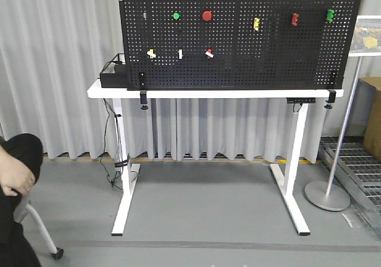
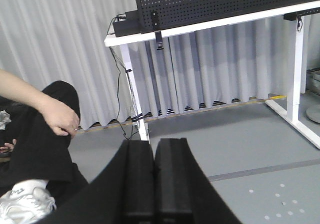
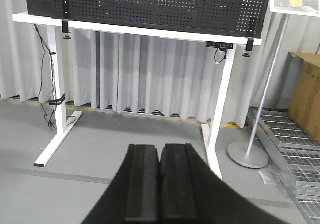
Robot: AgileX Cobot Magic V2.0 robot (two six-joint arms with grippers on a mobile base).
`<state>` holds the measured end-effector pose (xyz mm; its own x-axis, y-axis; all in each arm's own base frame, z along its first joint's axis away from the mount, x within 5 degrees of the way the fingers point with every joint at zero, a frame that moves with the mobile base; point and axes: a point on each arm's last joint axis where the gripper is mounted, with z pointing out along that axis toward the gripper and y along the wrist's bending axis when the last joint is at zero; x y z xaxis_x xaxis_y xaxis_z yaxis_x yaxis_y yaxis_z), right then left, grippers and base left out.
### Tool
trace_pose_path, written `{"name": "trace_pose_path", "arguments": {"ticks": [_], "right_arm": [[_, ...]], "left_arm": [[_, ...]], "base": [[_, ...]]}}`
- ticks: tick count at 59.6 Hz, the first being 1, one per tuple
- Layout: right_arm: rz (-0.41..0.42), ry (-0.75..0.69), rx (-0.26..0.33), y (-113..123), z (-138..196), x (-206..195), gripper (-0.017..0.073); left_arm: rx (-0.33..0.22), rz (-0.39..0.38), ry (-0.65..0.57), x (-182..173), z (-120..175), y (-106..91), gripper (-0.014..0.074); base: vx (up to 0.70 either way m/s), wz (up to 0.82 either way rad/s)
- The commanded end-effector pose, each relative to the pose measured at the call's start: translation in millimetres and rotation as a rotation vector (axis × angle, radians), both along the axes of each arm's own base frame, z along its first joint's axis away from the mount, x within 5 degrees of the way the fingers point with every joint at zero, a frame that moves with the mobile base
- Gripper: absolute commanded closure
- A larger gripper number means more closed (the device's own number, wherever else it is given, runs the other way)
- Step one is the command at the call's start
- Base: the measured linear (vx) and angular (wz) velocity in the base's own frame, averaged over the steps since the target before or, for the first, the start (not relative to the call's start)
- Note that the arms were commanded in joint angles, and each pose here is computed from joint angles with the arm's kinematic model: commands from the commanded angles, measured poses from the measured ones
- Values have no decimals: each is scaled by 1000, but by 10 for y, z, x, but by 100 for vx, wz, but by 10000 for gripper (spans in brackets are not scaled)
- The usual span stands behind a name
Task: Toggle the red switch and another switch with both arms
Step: 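Drive the base forward up to the black pegboard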
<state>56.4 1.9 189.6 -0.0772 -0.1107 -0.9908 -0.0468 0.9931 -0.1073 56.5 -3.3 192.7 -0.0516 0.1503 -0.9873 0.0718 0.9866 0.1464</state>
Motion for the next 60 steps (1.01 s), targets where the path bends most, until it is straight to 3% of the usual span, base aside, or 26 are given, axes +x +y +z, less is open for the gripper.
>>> {"name": "trace_pose_path", "arguments": {"ticks": [1,60], "right_arm": [[5,-93,-8,4,68,-2,566],[5,-93,-8,4,68,-2,566]], "left_arm": [[-23,-4,-62,4,9,-4,591],[-23,-4,-62,4,9,-4,591]], "base": [[0,0],[5,0]]}}
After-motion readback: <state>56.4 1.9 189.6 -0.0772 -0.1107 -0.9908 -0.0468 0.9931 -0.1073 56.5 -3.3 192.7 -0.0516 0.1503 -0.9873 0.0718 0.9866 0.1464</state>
